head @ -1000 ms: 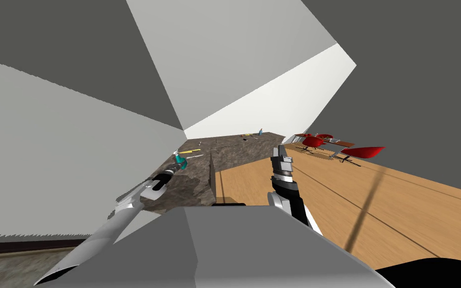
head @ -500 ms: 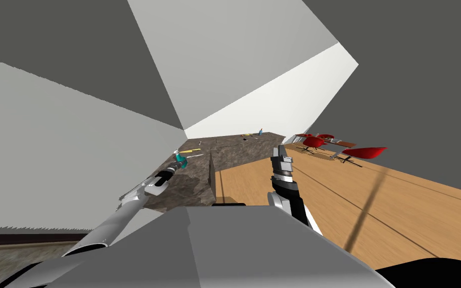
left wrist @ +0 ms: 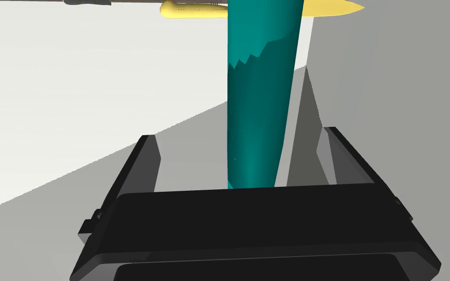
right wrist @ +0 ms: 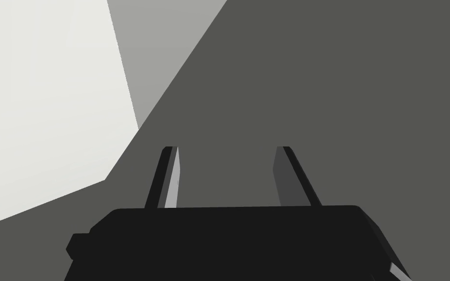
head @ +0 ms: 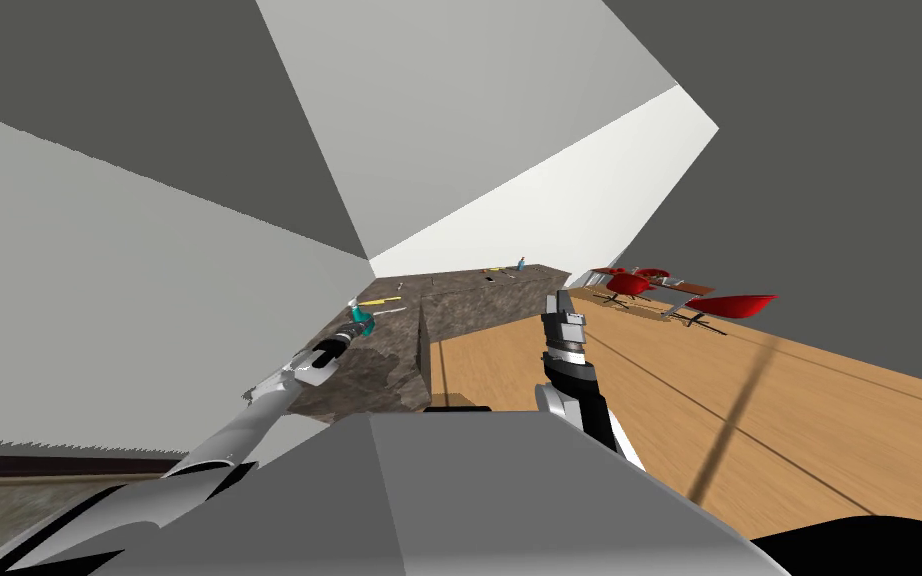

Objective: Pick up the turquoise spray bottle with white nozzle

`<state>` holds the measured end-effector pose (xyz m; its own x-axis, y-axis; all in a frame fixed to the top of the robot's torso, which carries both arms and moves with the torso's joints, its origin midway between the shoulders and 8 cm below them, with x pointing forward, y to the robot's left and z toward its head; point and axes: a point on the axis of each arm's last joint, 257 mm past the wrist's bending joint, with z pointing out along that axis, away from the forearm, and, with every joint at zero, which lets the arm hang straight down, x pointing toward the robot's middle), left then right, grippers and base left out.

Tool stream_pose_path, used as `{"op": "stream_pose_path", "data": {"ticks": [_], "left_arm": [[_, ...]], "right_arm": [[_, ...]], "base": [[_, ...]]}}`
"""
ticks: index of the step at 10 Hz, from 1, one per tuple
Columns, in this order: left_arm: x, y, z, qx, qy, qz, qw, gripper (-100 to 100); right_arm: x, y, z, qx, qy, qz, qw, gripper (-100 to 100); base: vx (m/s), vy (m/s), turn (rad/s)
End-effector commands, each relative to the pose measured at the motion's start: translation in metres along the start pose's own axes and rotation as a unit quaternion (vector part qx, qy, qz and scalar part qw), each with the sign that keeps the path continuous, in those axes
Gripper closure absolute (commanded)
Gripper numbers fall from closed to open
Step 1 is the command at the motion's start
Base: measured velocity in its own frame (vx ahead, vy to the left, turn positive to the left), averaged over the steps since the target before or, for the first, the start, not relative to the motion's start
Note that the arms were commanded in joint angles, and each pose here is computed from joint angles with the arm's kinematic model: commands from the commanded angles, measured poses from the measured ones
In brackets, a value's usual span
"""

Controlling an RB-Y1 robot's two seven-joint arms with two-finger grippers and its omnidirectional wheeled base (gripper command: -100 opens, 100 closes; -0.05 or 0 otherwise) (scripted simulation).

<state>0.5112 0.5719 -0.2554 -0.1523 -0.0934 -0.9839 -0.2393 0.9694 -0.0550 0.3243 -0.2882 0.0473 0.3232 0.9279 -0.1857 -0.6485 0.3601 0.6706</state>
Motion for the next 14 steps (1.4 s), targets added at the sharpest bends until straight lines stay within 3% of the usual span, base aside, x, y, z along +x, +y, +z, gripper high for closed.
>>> {"op": "stream_pose_path", "data": {"ticks": [1, 2, 3, 4, 5, 6, 8, 9, 10, 12, 13, 14], "left_arm": [[0.008, 0.008, -0.001, -0.008, 0.008, -0.002, 0.9999, -100], [-0.009, -0.005, 0.011, 0.013, -0.007, 0.004, 0.9999, -100], [-0.011, -0.003, 0.015, 0.009, -0.008, 0.001, 0.9999, -100], [0.004, 0.011, 0.012, -0.005, 0.007, -0.001, 1.0, -100], [-0.014, -0.001, 0.023, 0.014, -0.009, 0.005, 0.9998, -100], [-0.017, 0.0, 0.028, 0.01, -0.01, 0.002, 0.9999, -100], [-0.001, 0.015, 0.024, -0.004, 0.006, -0.001, 1.0, -100], [-0.02, 0.003, 0.033, 0.015, -0.012, 0.006, 0.9998, -100], [-0.025, 0.004, 0.039, 0.011, -0.013, 0.002, 0.9998, -100], [-0.008, 0.018, 0.034, -0.004, 0.003, 0.0, 1.0, -100], [-0.031, 0.007, 0.045, 0.014, -0.017, 0.006, 0.9997, -100], [-0.032, 0.01, 0.047, 0.008, -0.015, 0.002, 0.9998, -100]], "right_arm": [[0.0, 0.0, 0.0, 0.0, 0.0, 0.0, 1.0, 0], [0.0, 0.0, 0.0, 0.0, 0.0, 0.0, 1.0, 0], [0.0, 0.0, 0.0, 0.0, 0.0, 0.0, 1.0, 0], [0.0, 0.0, 0.0, 0.0, 0.0, 0.0, 1.0, 0], [0.0, 0.0, 0.0, 0.0, 0.0, 0.0, 1.0, 0], [0.0, 0.0, 0.0, 0.0, 0.0, 0.0, 1.0, 0], [0.0, 0.0, 0.0, 0.0, 0.0, 0.0, 1.0, 0], [0.0, 0.0, 0.0, 0.0, 0.0, 0.0, 1.0, 0], [0.0, 0.0, 0.0, 0.0, 0.0, 0.0, 1.0, 0], [0.0, 0.0, 0.0, 0.0, 0.0, 0.0, 1.0, 0], [0.0, 0.0, 0.0, 0.0, 0.0, 0.0, 1.0, 0], [0.0, 0.0, 0.0, 0.0, 0.0, 0.0, 1.0, 0]], "base": [[0.0, 0.0, 0.0], [-0.019, -0.027, 0.04], [-0.026, -0.037, 0.024], [-0.014, -0.018, -0.009], [-0.019, -0.026, 0.042], [-0.024, -0.029, 0.024], [-0.01, -0.011, -0.006], [-0.017, -0.026, 0.04], [-0.021, -0.036, 0.022], [-0.01, -0.011, -0.002], [-0.016, -0.024, 0.048], [-0.026, -0.028, 0.019]]}}
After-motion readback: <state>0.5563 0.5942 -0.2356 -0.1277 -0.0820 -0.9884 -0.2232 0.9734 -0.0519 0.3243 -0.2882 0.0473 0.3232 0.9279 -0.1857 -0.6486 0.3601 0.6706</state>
